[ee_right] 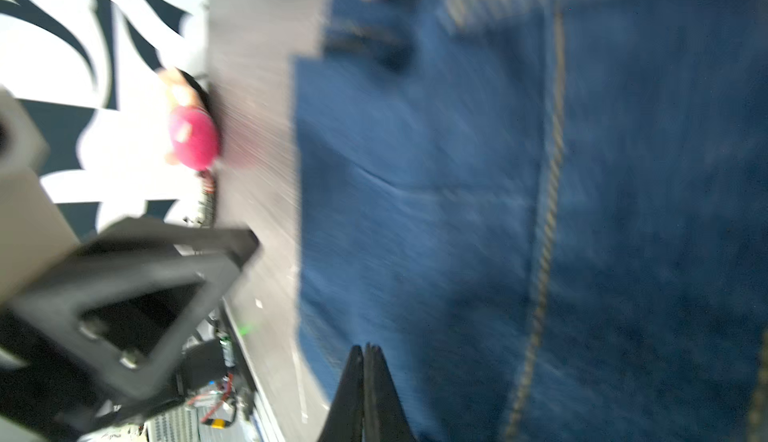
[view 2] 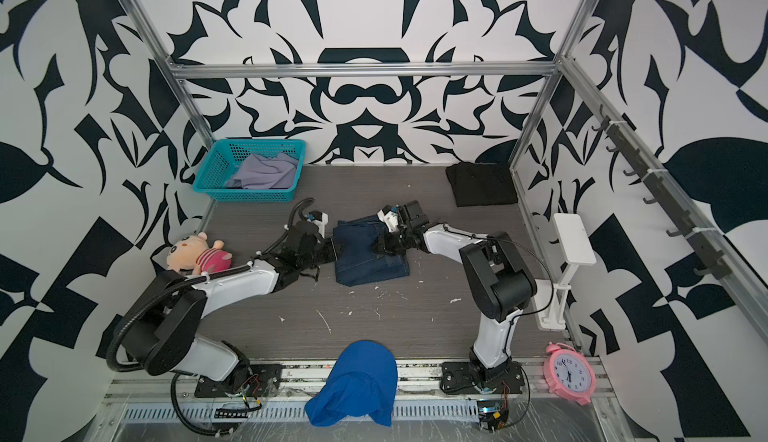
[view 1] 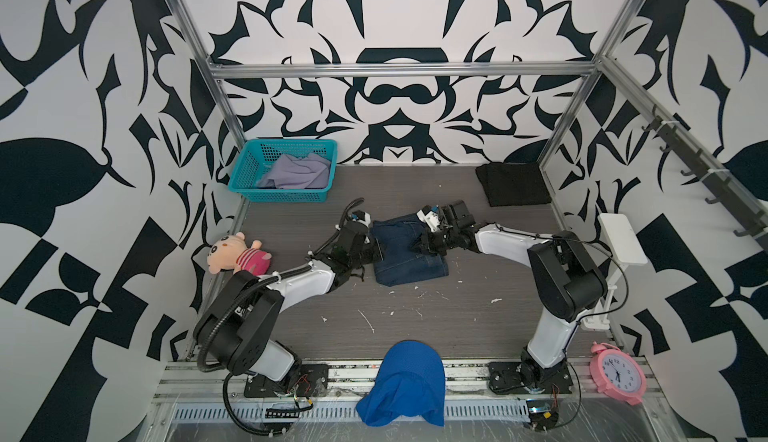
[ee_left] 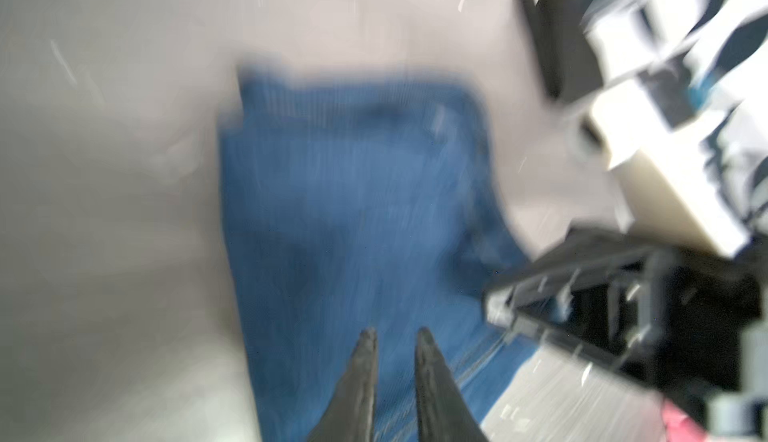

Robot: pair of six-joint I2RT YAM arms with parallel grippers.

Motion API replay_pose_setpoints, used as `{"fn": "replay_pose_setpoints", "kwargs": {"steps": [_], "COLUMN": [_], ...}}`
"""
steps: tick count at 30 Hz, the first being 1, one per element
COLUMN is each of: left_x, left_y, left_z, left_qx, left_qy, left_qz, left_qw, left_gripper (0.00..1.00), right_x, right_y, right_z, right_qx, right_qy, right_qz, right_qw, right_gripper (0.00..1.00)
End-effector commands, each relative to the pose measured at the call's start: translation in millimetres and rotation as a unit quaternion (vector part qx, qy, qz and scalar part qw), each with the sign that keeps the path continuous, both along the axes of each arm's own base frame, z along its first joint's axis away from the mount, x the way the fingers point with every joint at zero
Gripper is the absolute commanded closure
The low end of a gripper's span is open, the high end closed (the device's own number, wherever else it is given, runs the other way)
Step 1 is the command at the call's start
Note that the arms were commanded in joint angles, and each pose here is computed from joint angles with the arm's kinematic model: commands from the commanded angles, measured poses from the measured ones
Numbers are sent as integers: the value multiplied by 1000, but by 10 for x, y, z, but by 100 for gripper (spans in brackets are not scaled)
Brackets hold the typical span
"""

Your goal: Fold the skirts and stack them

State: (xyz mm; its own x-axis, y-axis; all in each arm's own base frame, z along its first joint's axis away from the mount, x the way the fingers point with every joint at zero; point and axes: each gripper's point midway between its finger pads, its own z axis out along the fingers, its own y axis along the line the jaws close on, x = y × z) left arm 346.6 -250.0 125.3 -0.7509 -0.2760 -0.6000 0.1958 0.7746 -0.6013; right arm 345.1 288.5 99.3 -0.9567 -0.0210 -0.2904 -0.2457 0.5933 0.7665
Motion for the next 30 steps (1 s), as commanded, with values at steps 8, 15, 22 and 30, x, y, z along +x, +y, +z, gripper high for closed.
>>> {"fn": "replay_pose_setpoints", "kwargs": {"steps": [8,15,22,30], "left_x": [622,794,741,137], "left_y": [-53,129,226,-433], "left_z": [-481,-881,-346,-186], "left_qx": [26,10,23,93], "left_qy": [29,62,28,24], "left_qz": [-23,12,31,-59], "left_qw": [999,998,999,994], "left_gripper": [82,83,80,79], "right_x": [682,791,682,429], "right_y": [45,-105,-145,-1010], "right_z": [-65,-399,361,272], "right_qx": [-12,-48,-23,-96], "right_qy": [-24,-16,-85,-63], "right_qz": [-43,-70,-58,-126], "right_qw": [999,996,994,985], "right_gripper": [90,89,56,1]}}
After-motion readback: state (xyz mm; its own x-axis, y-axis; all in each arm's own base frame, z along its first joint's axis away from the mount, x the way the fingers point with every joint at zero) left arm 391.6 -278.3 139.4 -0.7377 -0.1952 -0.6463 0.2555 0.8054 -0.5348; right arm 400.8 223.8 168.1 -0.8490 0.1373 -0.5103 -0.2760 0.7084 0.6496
